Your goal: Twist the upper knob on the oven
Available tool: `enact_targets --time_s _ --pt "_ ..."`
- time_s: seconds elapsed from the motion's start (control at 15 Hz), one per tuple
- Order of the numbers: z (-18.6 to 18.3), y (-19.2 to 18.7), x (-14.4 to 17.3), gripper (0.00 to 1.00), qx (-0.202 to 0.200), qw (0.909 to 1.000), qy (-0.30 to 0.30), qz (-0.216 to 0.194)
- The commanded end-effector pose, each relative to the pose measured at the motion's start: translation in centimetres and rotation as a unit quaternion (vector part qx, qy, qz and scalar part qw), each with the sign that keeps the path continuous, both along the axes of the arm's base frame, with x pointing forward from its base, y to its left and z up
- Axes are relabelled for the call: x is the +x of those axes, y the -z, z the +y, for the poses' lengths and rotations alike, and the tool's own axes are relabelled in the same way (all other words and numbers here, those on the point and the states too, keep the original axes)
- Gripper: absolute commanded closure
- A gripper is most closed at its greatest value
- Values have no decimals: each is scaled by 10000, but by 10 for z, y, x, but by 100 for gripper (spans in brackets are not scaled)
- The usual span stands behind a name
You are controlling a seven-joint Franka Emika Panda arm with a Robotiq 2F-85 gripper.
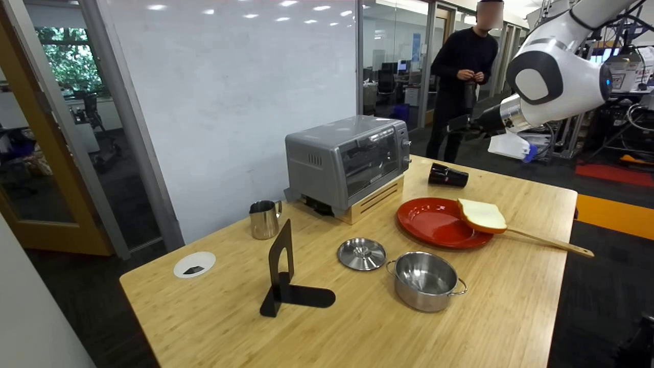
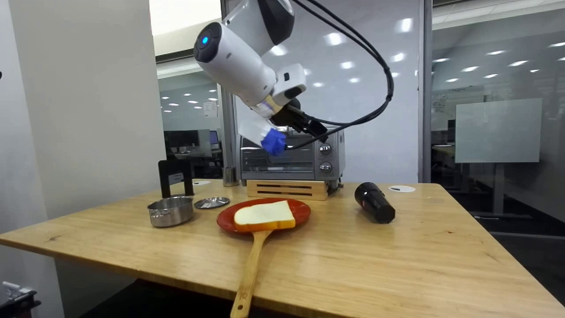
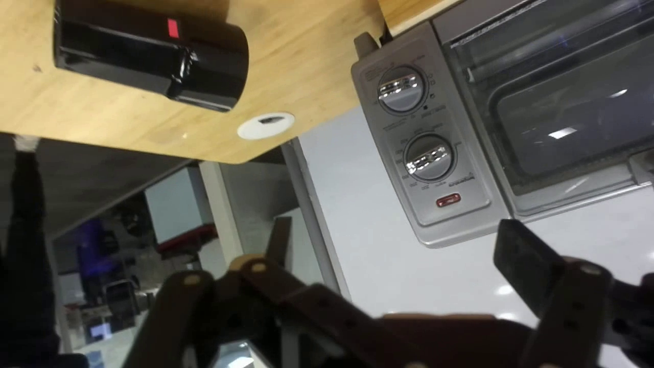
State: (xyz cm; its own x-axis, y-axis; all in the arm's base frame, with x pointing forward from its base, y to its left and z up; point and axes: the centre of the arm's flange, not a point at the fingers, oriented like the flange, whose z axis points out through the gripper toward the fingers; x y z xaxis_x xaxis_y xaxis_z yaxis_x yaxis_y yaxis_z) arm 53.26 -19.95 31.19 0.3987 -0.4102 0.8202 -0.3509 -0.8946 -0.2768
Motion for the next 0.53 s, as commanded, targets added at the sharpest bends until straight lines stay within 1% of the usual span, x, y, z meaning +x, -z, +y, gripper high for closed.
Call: enact_targets --time_s 0.0,0.13,0.27,0.4,0.47 --pt "27 -26 -19 0 758 9947 572 400" --pt "43 -33 -22 0 1230 9872 867 523" --pt "60 -37 -25 0 1672 9768 1216 561" --pt "73 -41 -26 0 2117 9635 1535 568" --pt "78 -43 -26 0 2353 9552 1707 556"
